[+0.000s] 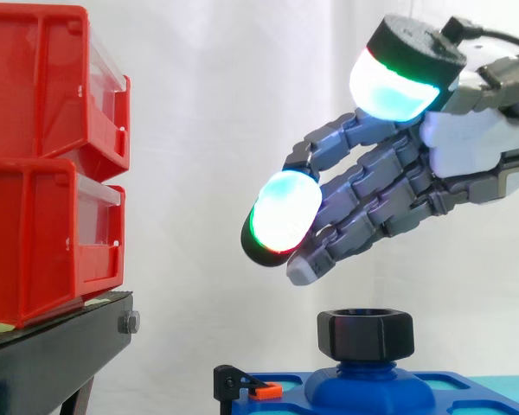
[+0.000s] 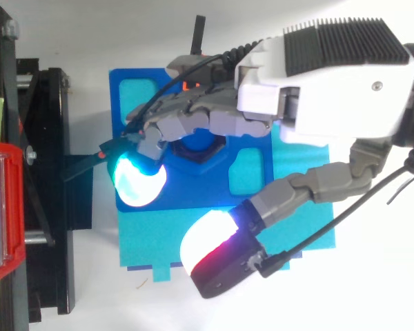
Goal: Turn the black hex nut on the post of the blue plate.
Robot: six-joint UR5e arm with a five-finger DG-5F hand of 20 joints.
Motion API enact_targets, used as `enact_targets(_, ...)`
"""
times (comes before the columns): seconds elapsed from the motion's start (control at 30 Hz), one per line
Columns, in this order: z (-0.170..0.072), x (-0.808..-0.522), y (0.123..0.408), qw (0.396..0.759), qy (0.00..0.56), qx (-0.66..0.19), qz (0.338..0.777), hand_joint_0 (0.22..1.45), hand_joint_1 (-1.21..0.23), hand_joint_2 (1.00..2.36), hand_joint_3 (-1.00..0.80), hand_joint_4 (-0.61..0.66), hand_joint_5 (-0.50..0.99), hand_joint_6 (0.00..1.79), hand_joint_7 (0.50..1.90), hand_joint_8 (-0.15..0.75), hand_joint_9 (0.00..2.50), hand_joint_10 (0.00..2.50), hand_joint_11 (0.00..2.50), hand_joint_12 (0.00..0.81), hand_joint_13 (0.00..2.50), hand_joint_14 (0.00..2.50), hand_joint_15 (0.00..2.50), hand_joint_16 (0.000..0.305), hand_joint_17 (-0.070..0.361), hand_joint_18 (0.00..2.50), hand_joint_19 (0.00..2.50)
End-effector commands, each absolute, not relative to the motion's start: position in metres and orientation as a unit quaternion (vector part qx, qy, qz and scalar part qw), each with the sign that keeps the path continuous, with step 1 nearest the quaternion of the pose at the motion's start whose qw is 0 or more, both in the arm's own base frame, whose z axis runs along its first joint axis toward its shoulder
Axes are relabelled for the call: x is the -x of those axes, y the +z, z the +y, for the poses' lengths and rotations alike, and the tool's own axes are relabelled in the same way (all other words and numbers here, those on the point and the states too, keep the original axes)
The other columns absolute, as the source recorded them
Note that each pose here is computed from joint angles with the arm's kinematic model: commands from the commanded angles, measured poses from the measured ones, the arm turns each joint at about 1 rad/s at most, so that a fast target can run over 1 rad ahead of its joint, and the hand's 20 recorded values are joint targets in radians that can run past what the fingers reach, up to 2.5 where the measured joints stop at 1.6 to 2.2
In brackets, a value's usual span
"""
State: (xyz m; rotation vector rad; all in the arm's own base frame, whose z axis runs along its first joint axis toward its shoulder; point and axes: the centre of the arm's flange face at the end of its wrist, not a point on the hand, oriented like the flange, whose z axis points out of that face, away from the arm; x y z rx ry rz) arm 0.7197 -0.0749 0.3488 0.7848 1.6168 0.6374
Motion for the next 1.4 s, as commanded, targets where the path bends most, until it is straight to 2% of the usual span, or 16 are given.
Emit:
enact_targets(0.0,-0.074,-0.725,0.339,0.581,0.26,-0.323,0.701,0.45,-0.48,1.0,-0.5,0.18,-0.21,0.5,0.77,0.251,0.35,0.0,0.0,0.379,0.31,0.0,0.0,0.059,0.133,0.11,0.0)
enact_targets(0.23,-0.073,-0.728,0.337,0.589,0.239,-0.294,0.714,0.45,-0.48,1.0,-0.5,0.18,-0.21,0.5,0.77,0.254,0.36,0.0,0.0,0.38,0.31,0.0,0.0,0.059,0.133,0.11,0.0)
enact_targets(0.7,-0.088,-0.725,0.336,0.601,0.184,-0.248,0.737,0.45,-0.47,1.0,-0.5,0.19,-0.21,0.5,0.77,0.254,0.36,0.0,0.0,0.382,0.31,0.0,0.0,0.059,0.132,0.1,0.0)
enact_targets(0.9,-0.089,-0.721,0.334,0.59,0.179,-0.25,0.747,0.45,-0.46,1.0,-0.5,0.19,-0.21,0.5,0.77,0.254,0.36,0.0,0.0,0.382,0.31,0.0,0.0,0.059,0.132,0.1,0.0)
enact_targets(1.37,-0.096,-0.719,0.335,0.588,0.174,-0.25,0.749,0.46,-0.4,1.0,-0.5,0.2,-0.2,0.5,0.79,0.255,0.35,0.0,0.0,0.384,0.3,0.0,0.0,0.059,0.133,0.09,0.0)
